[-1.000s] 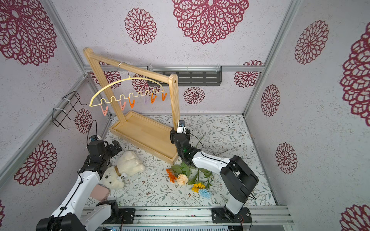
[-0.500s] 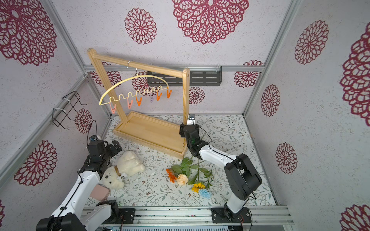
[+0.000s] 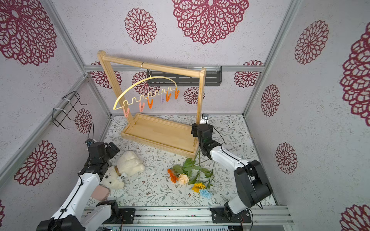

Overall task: Dry the flowers on a clothes hanger
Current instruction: Move the clothesline to the center of the board, then pick up the flower at the center of the board.

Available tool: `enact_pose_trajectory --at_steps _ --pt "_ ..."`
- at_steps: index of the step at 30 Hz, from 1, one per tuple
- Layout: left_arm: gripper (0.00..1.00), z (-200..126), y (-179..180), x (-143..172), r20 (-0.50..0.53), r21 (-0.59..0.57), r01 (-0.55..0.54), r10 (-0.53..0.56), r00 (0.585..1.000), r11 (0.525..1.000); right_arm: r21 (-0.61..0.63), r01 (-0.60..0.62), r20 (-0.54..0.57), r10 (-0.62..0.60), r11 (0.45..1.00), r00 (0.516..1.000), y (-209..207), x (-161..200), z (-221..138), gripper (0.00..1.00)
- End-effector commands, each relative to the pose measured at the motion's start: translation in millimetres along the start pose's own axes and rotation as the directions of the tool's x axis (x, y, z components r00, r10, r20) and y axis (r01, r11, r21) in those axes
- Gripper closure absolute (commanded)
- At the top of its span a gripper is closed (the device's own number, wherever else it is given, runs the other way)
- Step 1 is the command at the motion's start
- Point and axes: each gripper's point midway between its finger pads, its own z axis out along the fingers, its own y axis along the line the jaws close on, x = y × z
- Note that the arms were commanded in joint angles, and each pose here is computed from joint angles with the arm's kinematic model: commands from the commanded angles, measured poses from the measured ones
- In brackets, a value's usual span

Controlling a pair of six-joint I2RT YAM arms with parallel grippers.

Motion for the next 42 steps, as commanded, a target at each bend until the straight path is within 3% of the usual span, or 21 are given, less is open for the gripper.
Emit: enact_pose_trajectory --at_steps 1,6,9,14,16,23,29,33,35,37,39,42 --pt "0.03 0 2 -2 0.013 -0.005 0.037 -0.037 0.999 0.999 0.041 0.009 0.029 -0.01 0.999 1.0 -32 -20 -2 0.21" --pt "0.03 3 10 4 0.01 -0.036 0.056 -0.055 0.998 0.998 0.034 -0.029 -0.003 0.029 0.999 1.0 -47 -17 7 0.21" --pt "0.03 2 -7 -1 0.009 0.043 0.05 -0.051 0.999 0.998 -0.025 -0.075 -0.042 0.074 0.997 0.996 -37 -15 1 0.19" --pt "0.03 -10 -37 -12 0.065 0.12 -0.077 0.07 0.995 0.99 -0.087 -0.245 -0.136 0.232 0.966 0.963 -32 -4 -34 0.1" --pt "0.02 -14 -42 -14 0.091 0.125 -0.108 0.097 0.991 0.986 -0.094 -0.289 -0.165 0.271 0.953 0.948 -34 4 -49 0.01" --pt "0.02 -33 -39 -28 0.175 0.053 -0.158 0.147 0.974 0.986 -0.018 -0.317 -0.32 0.294 0.948 0.9 -57 54 -100 0.01" --pt "0.03 -56 -33 -48 0.335 0.062 -0.17 0.14 0.932 0.984 0.202 -0.338 -0.484 0.394 0.919 0.781 -96 130 -137 0.01" --pt "0.03 -67 -8 -63 0.377 -0.045 -0.033 0.048 0.925 0.998 0.384 -0.33 -0.569 0.502 0.863 0.651 -118 175 -154 0.01" --pt "0.03 -67 5 -63 0.381 -0.099 0.019 0.021 0.924 0.995 0.462 -0.311 -0.617 0.553 0.831 0.561 -122 195 -164 0.03" --pt "0.03 -69 6 -66 0.385 -0.111 0.021 0.024 0.923 0.994 0.44 -0.302 -0.695 0.534 0.846 0.481 -112 212 -170 0.1" --pt "0.03 -68 -15 -63 0.336 -0.023 -0.064 0.068 0.939 0.998 0.408 -0.297 -0.751 0.502 0.863 0.428 -104 226 -173 0.26" --pt "0.02 -63 -33 -59 0.286 0.039 -0.104 0.089 0.954 0.994 0.391 -0.27 -0.761 0.474 0.88 0.443 -107 228 -171 0.43"
